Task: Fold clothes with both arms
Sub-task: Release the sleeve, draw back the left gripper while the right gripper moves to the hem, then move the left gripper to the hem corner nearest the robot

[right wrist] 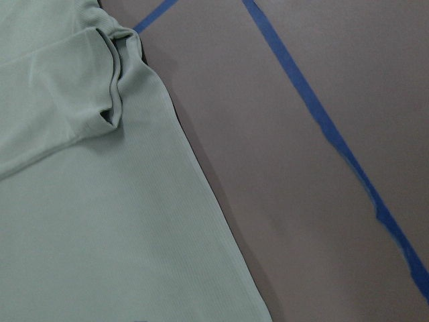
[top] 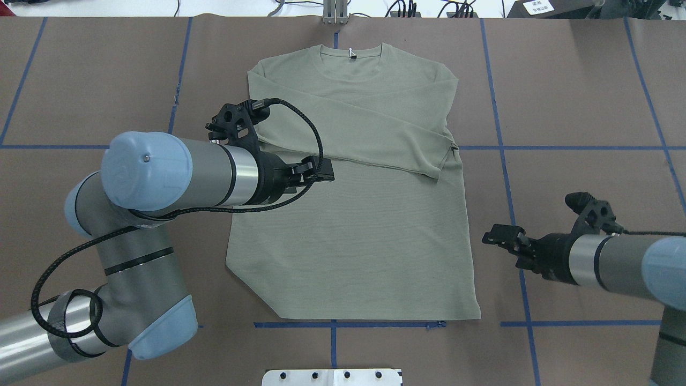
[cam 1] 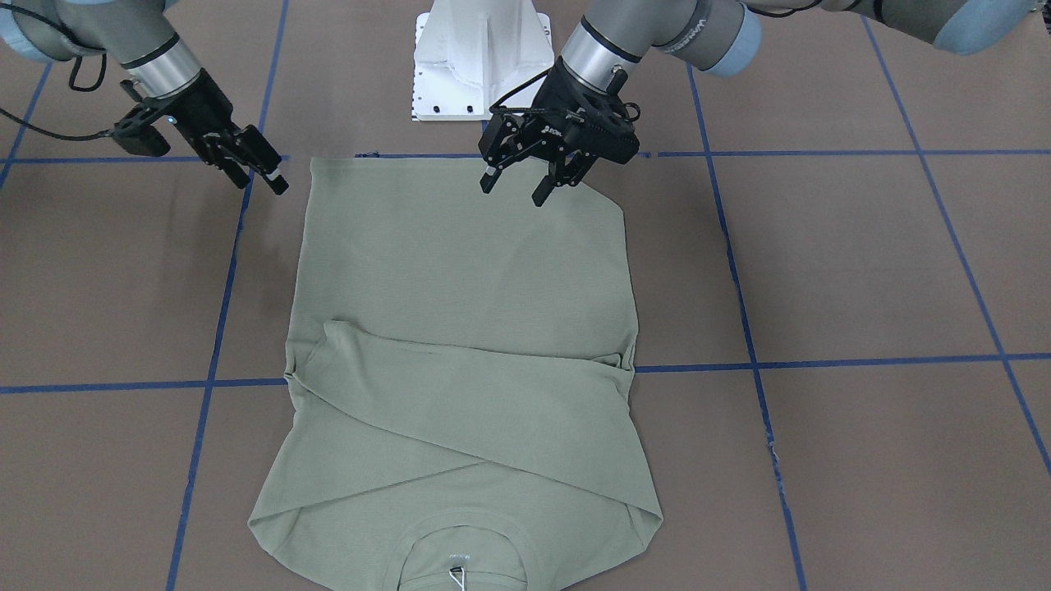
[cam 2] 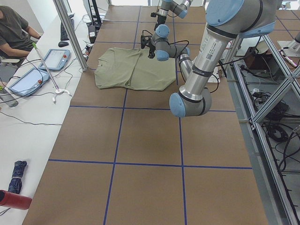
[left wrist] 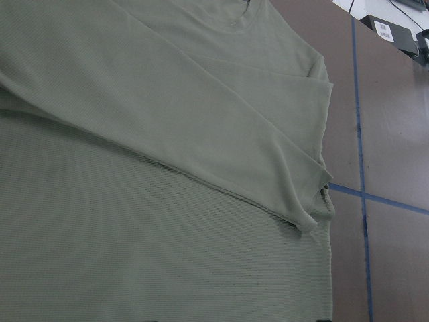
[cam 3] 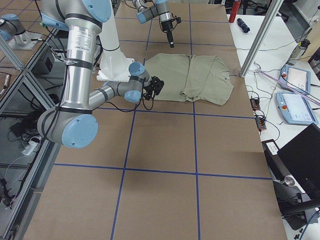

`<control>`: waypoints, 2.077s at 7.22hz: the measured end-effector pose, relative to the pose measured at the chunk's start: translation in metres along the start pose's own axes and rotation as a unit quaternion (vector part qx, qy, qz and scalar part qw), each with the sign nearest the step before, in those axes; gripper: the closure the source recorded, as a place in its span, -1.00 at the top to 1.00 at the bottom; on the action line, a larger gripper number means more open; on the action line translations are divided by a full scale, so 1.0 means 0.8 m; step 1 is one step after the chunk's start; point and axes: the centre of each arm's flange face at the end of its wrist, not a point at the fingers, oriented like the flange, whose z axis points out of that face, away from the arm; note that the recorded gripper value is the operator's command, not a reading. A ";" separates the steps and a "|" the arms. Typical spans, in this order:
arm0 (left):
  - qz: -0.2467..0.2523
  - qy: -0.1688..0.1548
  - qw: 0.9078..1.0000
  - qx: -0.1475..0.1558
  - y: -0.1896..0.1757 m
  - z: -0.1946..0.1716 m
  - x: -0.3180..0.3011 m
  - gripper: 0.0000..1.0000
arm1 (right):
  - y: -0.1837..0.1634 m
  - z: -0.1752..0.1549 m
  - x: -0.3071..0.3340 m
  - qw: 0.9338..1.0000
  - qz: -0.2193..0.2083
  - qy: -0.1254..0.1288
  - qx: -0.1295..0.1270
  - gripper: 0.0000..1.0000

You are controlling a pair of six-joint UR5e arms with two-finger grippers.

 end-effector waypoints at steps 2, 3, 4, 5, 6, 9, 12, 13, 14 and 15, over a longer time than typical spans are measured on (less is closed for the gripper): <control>-0.004 -0.005 1.000 0.001 0.002 -0.003 -0.011 0.69 | 0.085 0.018 0.014 0.999 0.004 0.027 0.030 0.75; -0.005 -0.007 1.000 0.002 0.002 -0.003 -0.014 0.69 | 0.113 0.026 0.025 0.999 0.012 0.031 0.038 0.74; -0.006 -0.008 1.000 0.003 0.002 -0.002 -0.016 0.69 | 0.128 0.032 0.033 0.998 0.015 0.037 0.043 0.74; -0.006 -0.010 1.000 0.003 0.003 -0.001 -0.019 0.70 | 0.135 0.036 0.039 0.998 0.014 0.045 0.047 0.69; -0.007 -0.011 1.000 0.004 0.003 -0.001 -0.020 0.70 | 0.138 0.039 0.042 0.997 0.012 0.052 0.051 0.69; -0.007 -0.012 1.000 0.005 0.002 -0.001 -0.022 0.70 | 0.149 0.049 0.032 0.997 0.013 0.051 0.048 0.41; -0.007 -0.013 1.000 0.005 0.001 -0.002 -0.023 0.70 | 0.150 0.052 0.026 0.998 0.015 0.047 0.048 -0.01; -0.007 -0.014 1.000 0.005 0.001 -0.002 -0.025 0.70 | 0.148 0.053 0.028 0.997 0.015 0.049 0.050 -0.01; -0.007 -0.014 1.000 0.005 0.002 -0.004 -0.027 0.70 | 0.145 0.053 0.032 0.997 0.014 0.051 0.052 -0.01; -0.007 -0.013 1.000 0.006 0.002 -0.007 -0.027 0.70 | 0.144 0.053 0.035 0.997 0.013 0.054 0.054 -0.13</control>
